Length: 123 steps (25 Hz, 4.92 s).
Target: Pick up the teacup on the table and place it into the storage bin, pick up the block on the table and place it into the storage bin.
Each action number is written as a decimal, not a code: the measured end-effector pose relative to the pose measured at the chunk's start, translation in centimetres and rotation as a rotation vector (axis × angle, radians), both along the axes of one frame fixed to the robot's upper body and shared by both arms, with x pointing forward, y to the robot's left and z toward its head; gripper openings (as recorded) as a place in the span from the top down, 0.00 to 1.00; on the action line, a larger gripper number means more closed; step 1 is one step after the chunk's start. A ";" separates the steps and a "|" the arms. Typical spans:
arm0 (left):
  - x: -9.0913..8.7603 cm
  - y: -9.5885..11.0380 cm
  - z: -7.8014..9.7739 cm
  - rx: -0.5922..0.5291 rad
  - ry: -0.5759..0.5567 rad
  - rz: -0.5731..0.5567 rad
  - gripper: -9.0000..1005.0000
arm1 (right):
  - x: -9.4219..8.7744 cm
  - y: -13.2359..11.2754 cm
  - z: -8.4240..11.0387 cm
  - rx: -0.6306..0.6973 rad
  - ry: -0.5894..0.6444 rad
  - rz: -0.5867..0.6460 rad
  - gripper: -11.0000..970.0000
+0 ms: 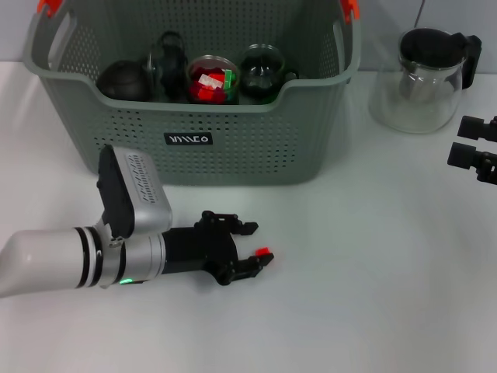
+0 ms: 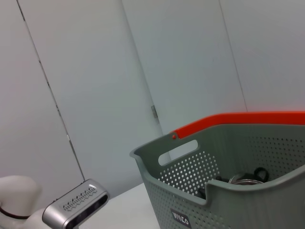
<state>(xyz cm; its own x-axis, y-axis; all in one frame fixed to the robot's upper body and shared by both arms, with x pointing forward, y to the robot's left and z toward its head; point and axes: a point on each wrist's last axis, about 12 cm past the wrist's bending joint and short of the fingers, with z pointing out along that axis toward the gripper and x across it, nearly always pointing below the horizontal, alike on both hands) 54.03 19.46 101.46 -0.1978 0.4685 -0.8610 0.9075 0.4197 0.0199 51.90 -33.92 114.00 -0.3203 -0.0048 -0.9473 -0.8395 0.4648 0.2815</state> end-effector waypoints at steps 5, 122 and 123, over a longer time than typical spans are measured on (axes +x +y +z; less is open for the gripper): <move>-0.1 0.1 0.1 -0.008 -0.001 -0.004 0.45 | 0.0 0.0 0.0 0.000 0.000 0.004 0.29; 11.1 5.5 20.6 -0.441 0.075 0.439 0.62 | -0.7 0.4 -0.8 0.030 0.020 0.026 0.29; 9.6 6.8 20.6 -0.580 0.055 0.391 0.58 | -0.7 0.4 -0.8 0.046 0.007 0.020 0.29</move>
<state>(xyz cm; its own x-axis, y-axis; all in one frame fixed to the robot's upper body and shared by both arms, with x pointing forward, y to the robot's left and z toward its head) 63.60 26.28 122.09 -0.3086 -0.1778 -0.9344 0.6813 0.6442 -0.3476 51.16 -33.48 113.16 -0.3268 0.0324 -0.9446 -0.8467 0.4339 0.3078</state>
